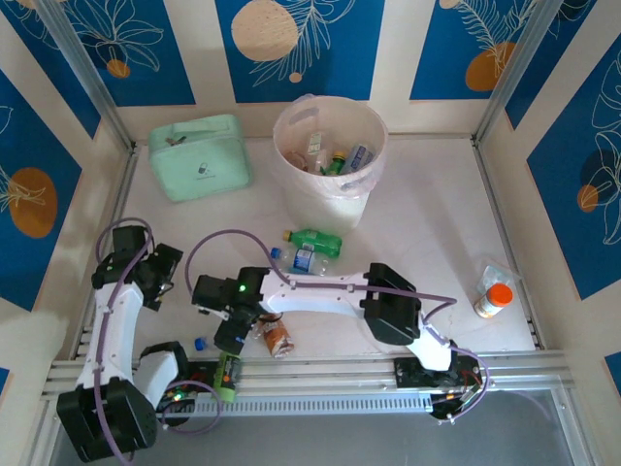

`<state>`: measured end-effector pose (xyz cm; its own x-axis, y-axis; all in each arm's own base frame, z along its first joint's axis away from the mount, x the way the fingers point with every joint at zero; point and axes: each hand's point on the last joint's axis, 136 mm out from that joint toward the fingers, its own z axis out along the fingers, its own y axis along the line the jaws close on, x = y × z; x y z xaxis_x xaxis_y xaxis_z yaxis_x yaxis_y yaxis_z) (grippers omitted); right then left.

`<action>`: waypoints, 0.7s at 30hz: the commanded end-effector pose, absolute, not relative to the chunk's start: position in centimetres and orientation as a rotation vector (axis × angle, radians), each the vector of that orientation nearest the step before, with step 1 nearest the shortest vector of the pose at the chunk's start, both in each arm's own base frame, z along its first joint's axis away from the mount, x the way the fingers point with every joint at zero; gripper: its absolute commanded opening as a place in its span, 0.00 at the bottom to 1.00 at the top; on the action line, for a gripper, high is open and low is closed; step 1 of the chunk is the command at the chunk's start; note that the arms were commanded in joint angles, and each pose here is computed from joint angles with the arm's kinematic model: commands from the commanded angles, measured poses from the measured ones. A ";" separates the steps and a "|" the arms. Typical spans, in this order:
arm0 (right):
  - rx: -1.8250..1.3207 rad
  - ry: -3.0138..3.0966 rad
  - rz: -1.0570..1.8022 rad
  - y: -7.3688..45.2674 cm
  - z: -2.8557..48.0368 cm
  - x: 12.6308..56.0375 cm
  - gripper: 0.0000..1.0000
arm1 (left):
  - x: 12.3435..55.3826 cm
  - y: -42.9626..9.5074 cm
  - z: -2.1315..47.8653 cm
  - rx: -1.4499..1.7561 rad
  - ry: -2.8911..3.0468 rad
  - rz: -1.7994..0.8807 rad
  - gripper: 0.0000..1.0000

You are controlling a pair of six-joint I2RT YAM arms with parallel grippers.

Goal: Put the plastic bottles in the bin

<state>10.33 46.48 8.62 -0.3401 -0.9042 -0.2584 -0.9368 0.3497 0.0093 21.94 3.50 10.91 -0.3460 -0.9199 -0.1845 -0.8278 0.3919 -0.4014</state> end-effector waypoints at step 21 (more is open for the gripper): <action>-1.523 2.567 0.343 47.0 6.0 15.3 0.90 | 23.4 1.8 11.6 -1.403 2.235 -0.539 0.98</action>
<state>16.84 45.22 4.53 -0.4788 -0.8566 -0.1923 -0.8757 0.4816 0.0350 23.23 2.06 11.56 -0.3798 -0.9099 -0.1669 -0.7548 0.4091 -0.5128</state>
